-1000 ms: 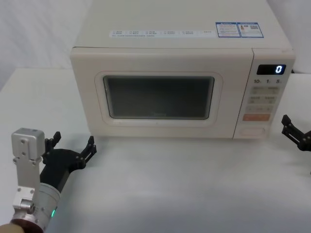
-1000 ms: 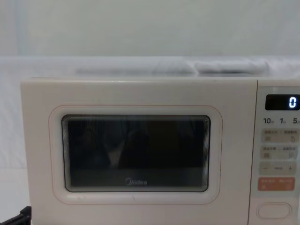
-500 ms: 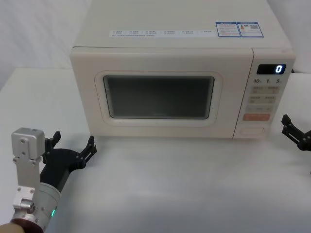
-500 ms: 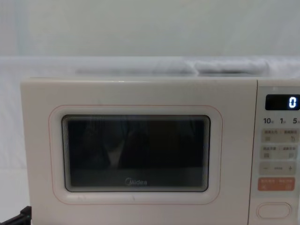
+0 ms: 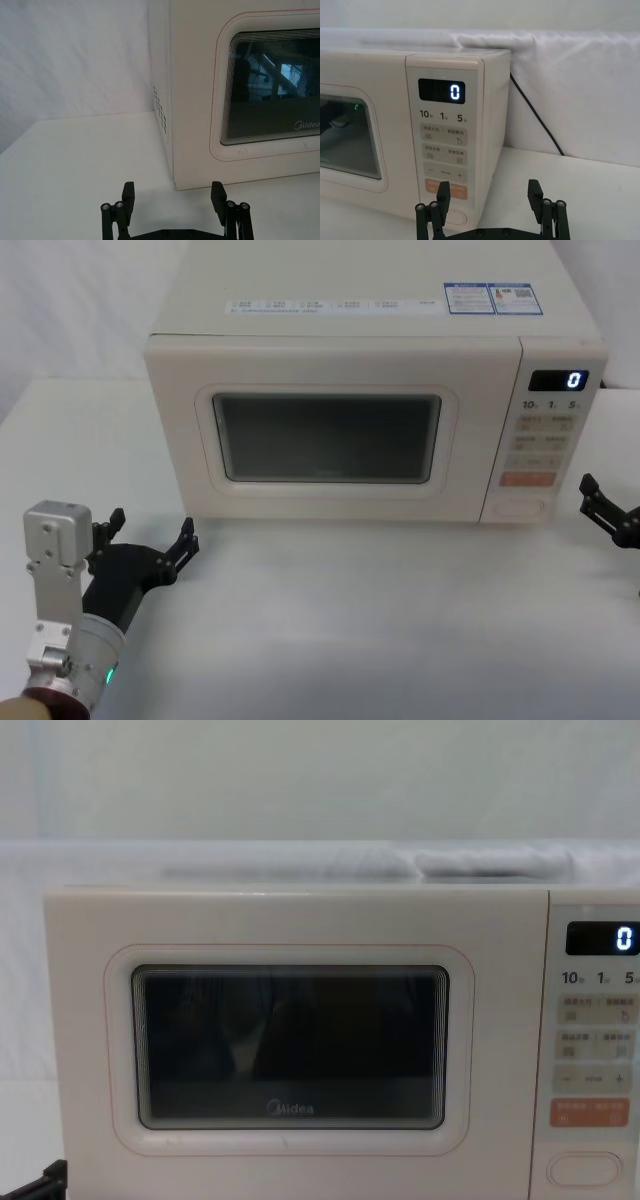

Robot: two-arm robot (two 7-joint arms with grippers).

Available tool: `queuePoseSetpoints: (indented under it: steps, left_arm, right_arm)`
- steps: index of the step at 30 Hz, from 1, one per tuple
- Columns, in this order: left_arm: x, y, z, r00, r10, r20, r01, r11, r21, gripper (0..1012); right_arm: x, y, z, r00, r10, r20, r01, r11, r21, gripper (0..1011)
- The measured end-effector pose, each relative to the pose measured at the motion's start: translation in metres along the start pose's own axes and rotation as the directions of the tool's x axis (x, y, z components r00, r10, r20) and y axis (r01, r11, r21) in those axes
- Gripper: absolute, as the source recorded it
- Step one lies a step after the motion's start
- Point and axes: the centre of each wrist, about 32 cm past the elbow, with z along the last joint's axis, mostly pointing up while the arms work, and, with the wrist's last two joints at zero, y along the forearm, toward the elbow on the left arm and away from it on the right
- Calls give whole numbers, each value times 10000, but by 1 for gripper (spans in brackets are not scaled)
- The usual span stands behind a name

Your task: Press the button to open the microwave door with one hand; close the microwave door with the other hand.

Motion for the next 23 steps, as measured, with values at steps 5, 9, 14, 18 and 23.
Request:
queuePoseSetpoints:
  steps: [5,9,14,18,23]
  left_arm:
    - [0,0,0,10000,0,0,0,10000,0,1001]
    - [0,0,0,10000,0,1,0,10000,1,1001]
    - [0,0,0,10000,0,0,0,10000,0,1001]
    - [0,0,0,10000,0,1,0,10000,0,1001]
    - [0,0,0,10000,-1,0,1,10000,0,1001]
  right_arm:
    - [0,0,0,10000,0,-1,0,10000,1,1002]
    - [0,0,0,10000,0,0,0,10000,0,1002]
    - [0,0,0,10000,0,0,0,10000,0,1002]
    - [0,0,0,10000,0,0,0,10000,0,1002]
    - [0,0,0,10000,1,0,-1,10000,0,1002]
